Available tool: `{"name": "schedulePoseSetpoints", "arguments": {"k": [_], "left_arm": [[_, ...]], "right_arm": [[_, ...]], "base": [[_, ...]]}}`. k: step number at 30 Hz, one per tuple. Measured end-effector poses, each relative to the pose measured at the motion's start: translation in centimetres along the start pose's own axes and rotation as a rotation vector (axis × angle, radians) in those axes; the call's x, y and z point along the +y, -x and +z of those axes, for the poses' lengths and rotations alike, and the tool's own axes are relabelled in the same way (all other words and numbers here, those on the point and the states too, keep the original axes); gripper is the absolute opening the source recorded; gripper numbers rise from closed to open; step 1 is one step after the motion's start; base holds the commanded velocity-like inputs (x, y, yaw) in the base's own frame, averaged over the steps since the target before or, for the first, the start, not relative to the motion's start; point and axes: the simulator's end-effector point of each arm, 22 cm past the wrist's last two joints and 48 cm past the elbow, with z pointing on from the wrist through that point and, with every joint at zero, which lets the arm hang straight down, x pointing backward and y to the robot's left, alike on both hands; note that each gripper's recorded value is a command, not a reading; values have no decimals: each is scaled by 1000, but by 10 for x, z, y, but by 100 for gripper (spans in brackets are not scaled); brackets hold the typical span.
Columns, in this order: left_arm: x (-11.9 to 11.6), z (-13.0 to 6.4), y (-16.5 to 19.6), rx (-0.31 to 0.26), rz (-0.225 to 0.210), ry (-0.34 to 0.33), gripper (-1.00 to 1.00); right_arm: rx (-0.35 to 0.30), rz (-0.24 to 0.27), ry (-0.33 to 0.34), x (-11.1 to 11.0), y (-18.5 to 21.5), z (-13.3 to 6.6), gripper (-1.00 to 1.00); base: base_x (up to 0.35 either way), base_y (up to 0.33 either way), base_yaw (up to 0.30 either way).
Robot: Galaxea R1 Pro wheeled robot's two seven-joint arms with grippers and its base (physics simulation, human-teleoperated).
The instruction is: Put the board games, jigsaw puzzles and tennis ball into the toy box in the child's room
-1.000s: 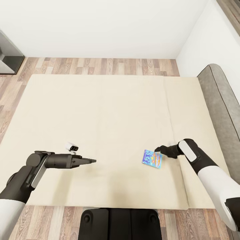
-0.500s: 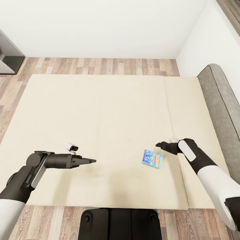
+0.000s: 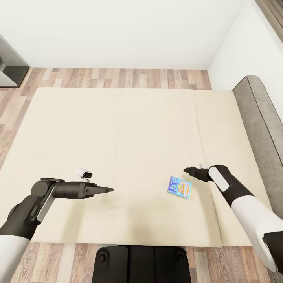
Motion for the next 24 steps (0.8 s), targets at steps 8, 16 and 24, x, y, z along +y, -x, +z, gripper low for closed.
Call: {"name": "schedulePoseSetpoints", "arguments": {"k": [8, 16, 24], "left_arm": [[-1, 0, 1, -2, 2, -4, 100], [-5, 9, 6, -11, 10, -30, 100], [-4, 12, 8, -13, 15, -38, 100]], "right_arm": [[-1, -1, 4, 4, -2, 1, 100], [5, 1, 23, 17, -10, 8, 100], [25, 2, 45, 34, -23, 18, 100]], "base": [[0, 0, 0], [0, 0, 0], [0, 0, 0]]}}
